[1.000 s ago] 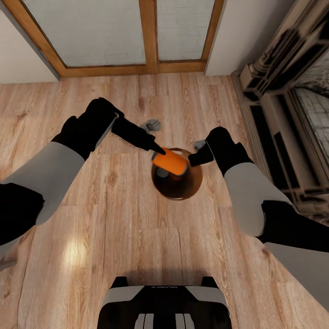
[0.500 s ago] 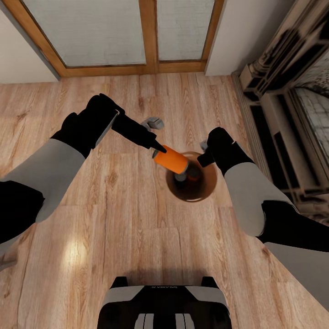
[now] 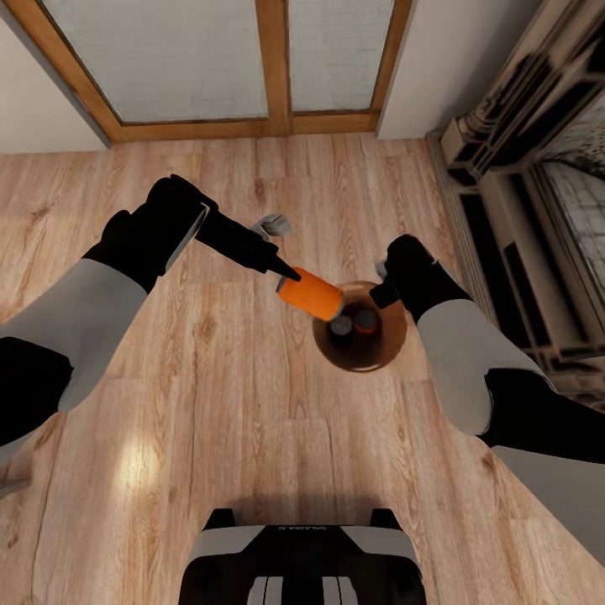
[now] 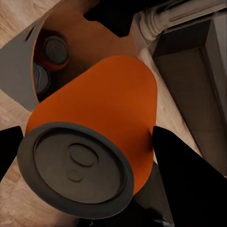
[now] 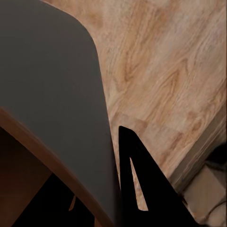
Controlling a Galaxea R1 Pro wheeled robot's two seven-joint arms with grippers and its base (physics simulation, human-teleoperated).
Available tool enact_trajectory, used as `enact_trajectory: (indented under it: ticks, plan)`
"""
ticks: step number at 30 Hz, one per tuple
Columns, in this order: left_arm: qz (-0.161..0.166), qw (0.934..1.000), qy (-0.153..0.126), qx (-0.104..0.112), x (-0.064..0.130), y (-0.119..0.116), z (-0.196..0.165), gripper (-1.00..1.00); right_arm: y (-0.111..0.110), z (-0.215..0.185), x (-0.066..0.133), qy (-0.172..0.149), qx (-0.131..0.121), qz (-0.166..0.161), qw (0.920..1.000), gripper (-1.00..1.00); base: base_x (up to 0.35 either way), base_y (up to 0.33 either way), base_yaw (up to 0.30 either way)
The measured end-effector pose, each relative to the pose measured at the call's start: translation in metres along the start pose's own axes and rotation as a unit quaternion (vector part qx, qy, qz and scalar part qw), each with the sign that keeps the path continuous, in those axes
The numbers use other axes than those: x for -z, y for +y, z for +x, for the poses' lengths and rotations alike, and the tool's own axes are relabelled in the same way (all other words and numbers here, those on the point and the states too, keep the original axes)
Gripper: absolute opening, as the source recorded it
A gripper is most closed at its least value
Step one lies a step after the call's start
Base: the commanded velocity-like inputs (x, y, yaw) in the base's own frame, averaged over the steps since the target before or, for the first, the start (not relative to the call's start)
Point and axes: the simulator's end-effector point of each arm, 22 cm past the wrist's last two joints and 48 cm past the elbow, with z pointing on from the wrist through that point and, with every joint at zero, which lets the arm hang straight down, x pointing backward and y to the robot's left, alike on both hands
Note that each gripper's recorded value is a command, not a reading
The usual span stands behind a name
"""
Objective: Put the three can of soda from the living room inside the tash can in the kitchen.
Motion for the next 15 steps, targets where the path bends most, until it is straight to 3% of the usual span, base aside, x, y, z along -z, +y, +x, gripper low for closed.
enact_trajectory:
  ticks: [2,4,5,6,9,10,11,15]
  plan:
    - [0.0,1.0,0.0,0.0,0.0,0.0,0.0,-1.0,0.024,-0.011,0.002,-0.023,-0.026,-0.055,0.9979,-1.0,0.0,0.0,0.0]
    - [0.0,1.0,0.0,0.0,0.0,0.0,0.0,-1.0,0.054,-0.019,0.007,-0.035,-0.062,-0.126,0.9895,-1.0,0.0,0.0,0.0]
    - [0.0,1.0,0.0,-0.001,0.0,-0.001,0.0,-1.0,0.058,-0.022,0.009,-0.04,-0.068,-0.137,0.9874,-1.0,0.0,0.0,0.0]
    - [0.001,1.0,0.0,-0.001,0.0,-0.001,0.0,-1.0,0.055,-0.02,0.008,-0.038,-0.065,-0.13,0.9886,-1.0,0.0,0.0,0.0]
    - [0.001,1.0,0.0,-0.001,0.0,-0.001,0.0,-1.0,0.024,-0.012,0.002,-0.024,-0.026,-0.055,0.9978,-1.0,0.0,0.0,0.0]
    - [0.001,1.0,0.0,-0.001,0.0,-0.001,0.0,-1.0,0.019,-0.011,0.001,-0.024,-0.027,-0.044,0.9984,-1.0,0.0,0.0,0.0]
    - [0.001,1.0,0.0,-0.001,0.0,-0.001,0.0,-1.0,0.02,-0.012,0.002,-0.025,-0.029,-0.045,0.9982,-1.0,0.0,0.0,0.0]
    - [0.001,1.0,0.0,-0.001,0.0,-0.001,0.0,-1.0,0.049,-0.018,0.007,-0.033,-0.055,-0.112,0.9916,-1.0,0.0,0.0,0.0]
